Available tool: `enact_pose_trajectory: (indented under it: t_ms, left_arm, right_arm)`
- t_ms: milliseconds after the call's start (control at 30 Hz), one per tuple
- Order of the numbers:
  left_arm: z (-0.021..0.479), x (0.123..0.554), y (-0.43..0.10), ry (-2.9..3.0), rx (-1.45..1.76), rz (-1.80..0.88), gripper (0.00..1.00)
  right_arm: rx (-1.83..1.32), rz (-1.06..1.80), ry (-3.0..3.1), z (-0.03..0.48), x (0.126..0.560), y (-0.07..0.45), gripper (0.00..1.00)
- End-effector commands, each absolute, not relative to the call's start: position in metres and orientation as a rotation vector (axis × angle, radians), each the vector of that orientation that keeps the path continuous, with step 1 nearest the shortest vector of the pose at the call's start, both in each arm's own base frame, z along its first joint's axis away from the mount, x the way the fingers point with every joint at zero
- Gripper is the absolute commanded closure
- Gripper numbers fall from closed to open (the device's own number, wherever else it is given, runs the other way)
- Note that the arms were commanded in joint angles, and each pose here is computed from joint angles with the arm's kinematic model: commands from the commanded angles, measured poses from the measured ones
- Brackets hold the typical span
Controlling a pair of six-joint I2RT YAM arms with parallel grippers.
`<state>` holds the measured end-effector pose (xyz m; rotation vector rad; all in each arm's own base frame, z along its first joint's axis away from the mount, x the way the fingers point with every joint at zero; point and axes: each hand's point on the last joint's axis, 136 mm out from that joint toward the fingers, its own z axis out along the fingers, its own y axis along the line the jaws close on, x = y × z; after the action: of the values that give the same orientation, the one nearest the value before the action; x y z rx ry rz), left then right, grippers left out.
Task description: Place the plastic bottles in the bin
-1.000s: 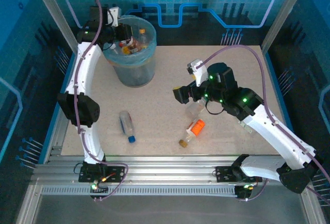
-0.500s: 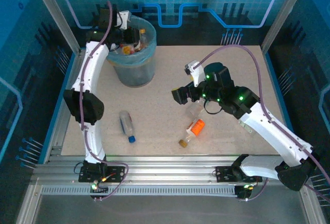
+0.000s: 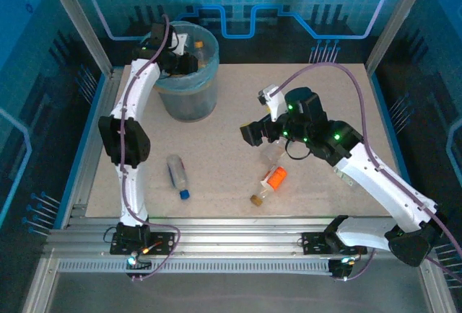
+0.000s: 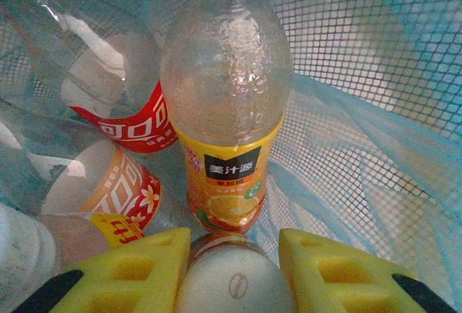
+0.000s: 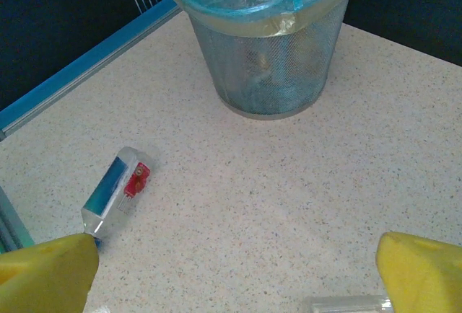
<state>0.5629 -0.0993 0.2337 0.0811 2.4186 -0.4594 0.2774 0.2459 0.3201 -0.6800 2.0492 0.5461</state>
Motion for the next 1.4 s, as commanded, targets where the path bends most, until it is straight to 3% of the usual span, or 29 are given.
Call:
enact_pose_trajectory:
  t_ms: [0,133,300,567,833,1033,1167,1367]
  left_arm:
    - [0.228,0.56,-0.098,2.439,0.091,-0.468,0.88]
    - [0.263,0.56,-0.103,2.36,0.074,-0.536,0.57]
    - [0.331,0.551,-0.105,2.2,0.054,-0.582,0.38]
    - [0.406,0.518,-0.101,2.027,0.068,-0.58,0.35]
    - [0.446,0.465,-0.112,1.915,0.163,-0.588,0.35]
    - [0.432,0.402,-0.176,1.811,0.502,-0.644,0.2]
    - [0.411,0.367,-0.217,1.789,0.669,-0.741,0.16]
    - [0.381,0.346,-0.251,1.863,0.733,-0.869,0.16]
  right_arm:
    - [-0.71,0.573,2.046,0.324,0.273,0.254,0.0]
    - [-0.715,0.577,2.043,0.328,0.274,0.256,0.0]
    - [-0.711,0.574,2.029,0.335,0.274,0.255,0.0]
    - [-0.606,0.455,2.048,0.334,0.282,0.231,0.0]
    - [-0.059,0.069,2.279,0.299,0.311,0.084,0.0]
    - [0.307,-0.196,2.435,0.225,0.295,-0.043,0.0]
    - [0.441,-0.235,2.516,0.184,0.28,-0.085,0.0]
    - [0.764,-0.044,2.515,0.134,0.265,-0.111,0.0]
